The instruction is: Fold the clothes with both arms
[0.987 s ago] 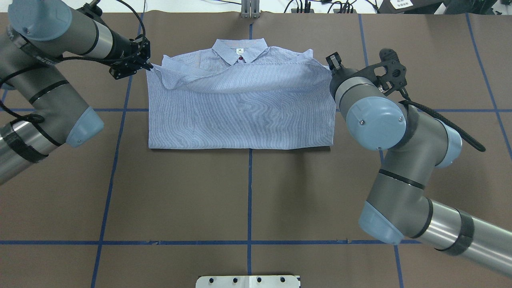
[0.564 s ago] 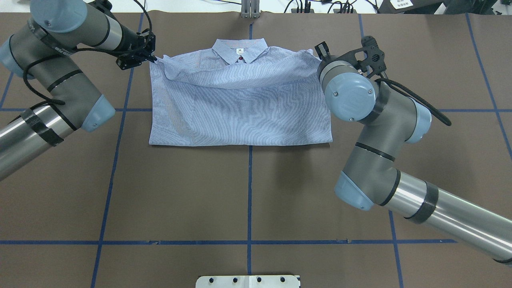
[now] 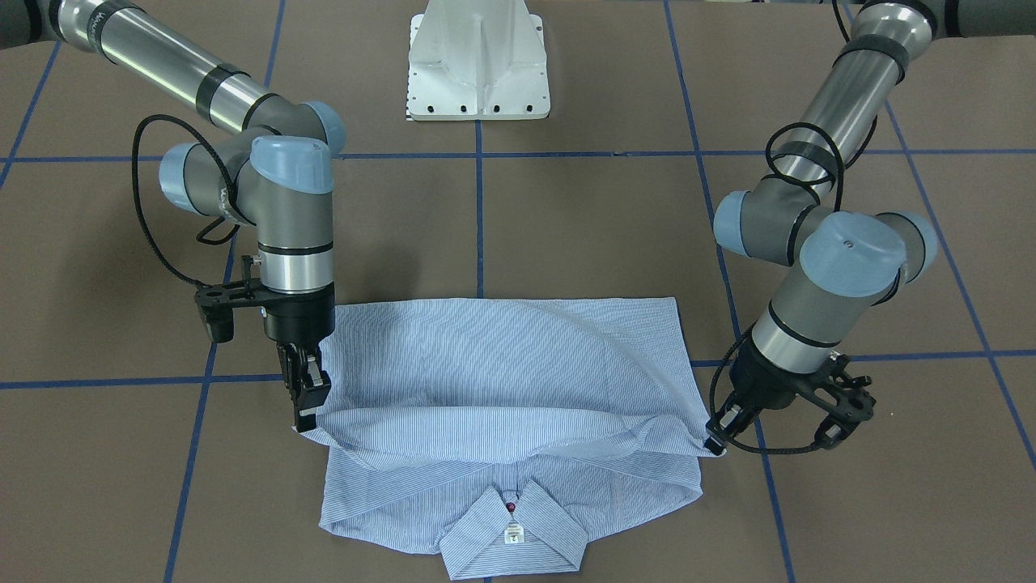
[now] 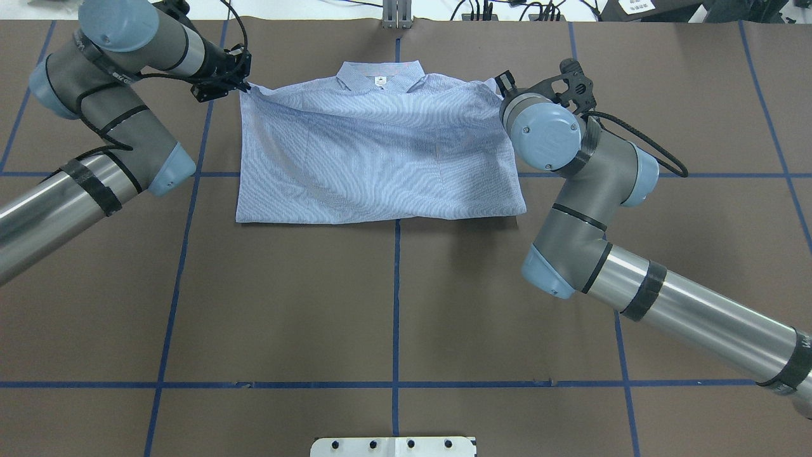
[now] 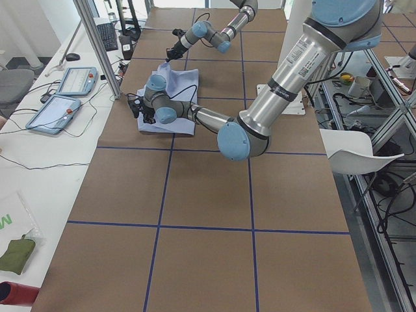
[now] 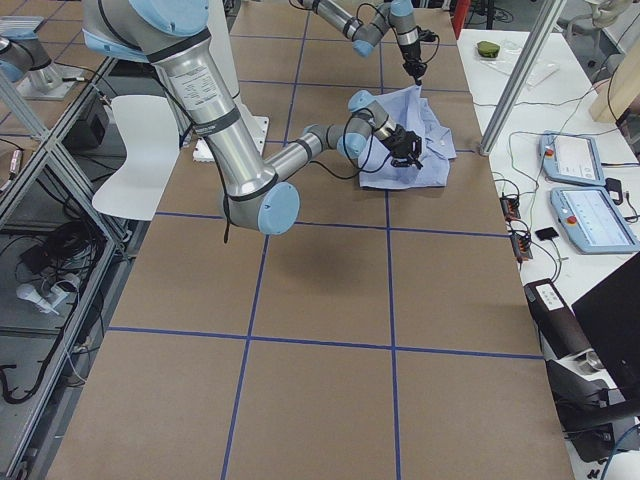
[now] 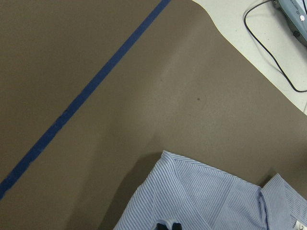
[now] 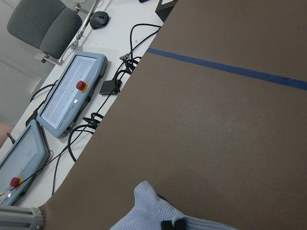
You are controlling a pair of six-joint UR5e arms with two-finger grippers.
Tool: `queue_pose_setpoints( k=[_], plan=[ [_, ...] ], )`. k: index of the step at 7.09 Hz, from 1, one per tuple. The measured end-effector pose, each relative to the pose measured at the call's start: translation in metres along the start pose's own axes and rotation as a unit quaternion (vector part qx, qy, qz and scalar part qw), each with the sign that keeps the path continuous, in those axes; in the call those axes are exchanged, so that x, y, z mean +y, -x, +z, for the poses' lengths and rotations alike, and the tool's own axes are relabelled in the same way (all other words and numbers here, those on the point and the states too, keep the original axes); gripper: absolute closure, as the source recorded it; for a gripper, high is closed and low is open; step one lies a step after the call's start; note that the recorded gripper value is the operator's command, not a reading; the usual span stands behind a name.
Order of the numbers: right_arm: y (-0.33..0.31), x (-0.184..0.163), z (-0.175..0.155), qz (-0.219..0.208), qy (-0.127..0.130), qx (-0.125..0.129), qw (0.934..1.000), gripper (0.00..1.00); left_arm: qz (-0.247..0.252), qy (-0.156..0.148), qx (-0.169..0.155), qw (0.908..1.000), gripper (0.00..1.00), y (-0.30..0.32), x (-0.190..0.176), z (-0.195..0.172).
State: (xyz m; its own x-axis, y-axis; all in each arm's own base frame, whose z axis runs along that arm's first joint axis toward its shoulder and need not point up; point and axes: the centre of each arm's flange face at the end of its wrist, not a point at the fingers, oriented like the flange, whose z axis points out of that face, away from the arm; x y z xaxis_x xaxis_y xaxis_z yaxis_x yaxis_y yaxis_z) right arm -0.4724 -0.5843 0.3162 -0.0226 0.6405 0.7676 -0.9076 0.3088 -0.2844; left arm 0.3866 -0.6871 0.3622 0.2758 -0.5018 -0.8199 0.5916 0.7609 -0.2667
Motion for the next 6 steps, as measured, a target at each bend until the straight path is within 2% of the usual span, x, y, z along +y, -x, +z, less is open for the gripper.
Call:
queue_pose_setpoints(
  k=[1, 2, 5, 6],
  plan=[
    [-0.003, 0.0, 0.014, -0.002, 0.004, 0.011, 0.9999, 1.0, 0.002, -0.001, 0.002, 1.0, 0.74, 0.001, -0.003, 0.006],
    [-0.005, 0.002, 0.026, -0.003, 0.009, 0.019, 0.9998, 1.0, 0.005, -0.001, 0.004, 1.0, 0.71, 0.002, -0.005, 0.012],
    [-0.003, -0.01, 0.048, 0.005, 0.012, 0.019, 0.9997, 1.0, 0.016, 0.0, 0.011, 0.9998, 0.69, 0.014, -0.01, 0.027],
    [0.007, -0.014, 0.051, 0.009, 0.012, 0.02, 0.9997, 0.47, 0.017, 0.001, 0.012, 0.9998, 0.69, 0.017, -0.011, 0.029]
  ],
)
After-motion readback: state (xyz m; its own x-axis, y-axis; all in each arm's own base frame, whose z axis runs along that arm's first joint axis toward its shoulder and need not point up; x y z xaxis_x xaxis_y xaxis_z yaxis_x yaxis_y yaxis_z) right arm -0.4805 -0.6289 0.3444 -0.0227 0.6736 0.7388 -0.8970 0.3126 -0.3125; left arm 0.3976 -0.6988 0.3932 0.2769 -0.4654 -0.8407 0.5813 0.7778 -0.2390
